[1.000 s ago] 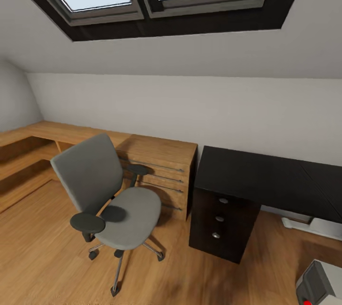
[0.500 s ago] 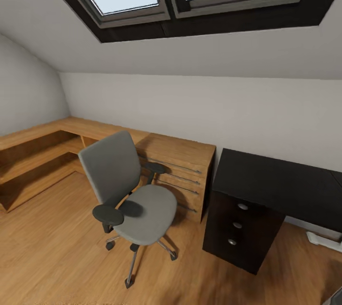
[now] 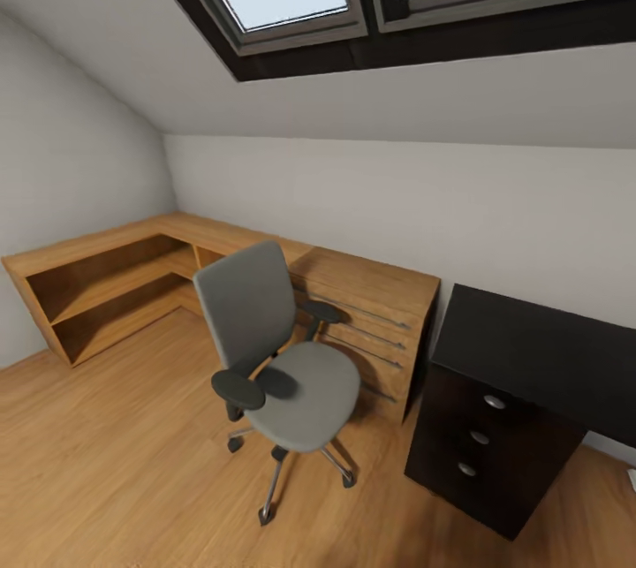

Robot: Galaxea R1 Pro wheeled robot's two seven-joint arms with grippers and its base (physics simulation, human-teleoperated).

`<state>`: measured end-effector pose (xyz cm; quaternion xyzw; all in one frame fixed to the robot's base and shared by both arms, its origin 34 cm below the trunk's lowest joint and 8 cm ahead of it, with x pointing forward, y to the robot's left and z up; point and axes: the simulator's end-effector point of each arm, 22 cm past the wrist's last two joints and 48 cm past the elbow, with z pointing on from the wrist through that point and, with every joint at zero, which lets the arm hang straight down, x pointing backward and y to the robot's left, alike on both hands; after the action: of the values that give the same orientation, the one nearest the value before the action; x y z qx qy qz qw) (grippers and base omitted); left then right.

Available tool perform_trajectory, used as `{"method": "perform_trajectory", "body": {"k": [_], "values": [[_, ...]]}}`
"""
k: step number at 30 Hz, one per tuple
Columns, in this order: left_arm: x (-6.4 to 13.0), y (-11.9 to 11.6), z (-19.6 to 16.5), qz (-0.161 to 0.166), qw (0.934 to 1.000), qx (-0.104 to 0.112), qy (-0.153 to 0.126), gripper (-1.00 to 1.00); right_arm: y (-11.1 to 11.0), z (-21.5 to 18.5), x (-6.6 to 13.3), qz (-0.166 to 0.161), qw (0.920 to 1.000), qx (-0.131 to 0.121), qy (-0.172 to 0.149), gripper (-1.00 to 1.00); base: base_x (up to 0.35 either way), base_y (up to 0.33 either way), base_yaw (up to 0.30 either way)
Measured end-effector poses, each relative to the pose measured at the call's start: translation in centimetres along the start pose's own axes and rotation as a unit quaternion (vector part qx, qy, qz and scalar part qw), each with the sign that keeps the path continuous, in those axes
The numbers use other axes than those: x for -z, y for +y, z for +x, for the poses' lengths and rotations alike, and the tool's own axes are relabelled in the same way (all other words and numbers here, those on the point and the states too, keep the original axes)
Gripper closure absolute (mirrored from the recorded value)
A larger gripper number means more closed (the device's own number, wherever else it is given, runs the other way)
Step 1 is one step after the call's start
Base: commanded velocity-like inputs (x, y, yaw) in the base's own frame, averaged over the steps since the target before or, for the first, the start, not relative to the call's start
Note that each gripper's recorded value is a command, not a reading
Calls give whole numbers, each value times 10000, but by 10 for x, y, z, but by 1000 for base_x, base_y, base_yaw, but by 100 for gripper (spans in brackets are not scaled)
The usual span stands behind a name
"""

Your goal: In the bedroom, organize the workspace by keeping the computer under the desk, ensuring the monitor is on the desk, placing the keyboard on the desk next to the monitor, placing the mouse on the desk next to the keyboard, moving the folder from the swivel chair onto the desk next to the mouse, stacking the notebook on top of the folder with the pen on top of the notebook, and positioning the swivel chair next to the desk.

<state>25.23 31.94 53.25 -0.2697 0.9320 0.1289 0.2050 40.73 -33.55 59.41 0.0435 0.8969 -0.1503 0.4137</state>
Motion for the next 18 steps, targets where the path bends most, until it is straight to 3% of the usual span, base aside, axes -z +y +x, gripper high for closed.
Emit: {"method": "perform_trajectory", "body": {"k": [6, 18], "values": [[1, 0, -3, 5, 10000, -13, -93, -100, 2, -1, 0, -35, 10000, 27, -16, -100, 0, 0, 286], [3, -6, 1, 134, 9994, -298, -125, -100, 4, -3, 0, -52, 10000, 29, -39, -100, 12, 7, 286]]}}
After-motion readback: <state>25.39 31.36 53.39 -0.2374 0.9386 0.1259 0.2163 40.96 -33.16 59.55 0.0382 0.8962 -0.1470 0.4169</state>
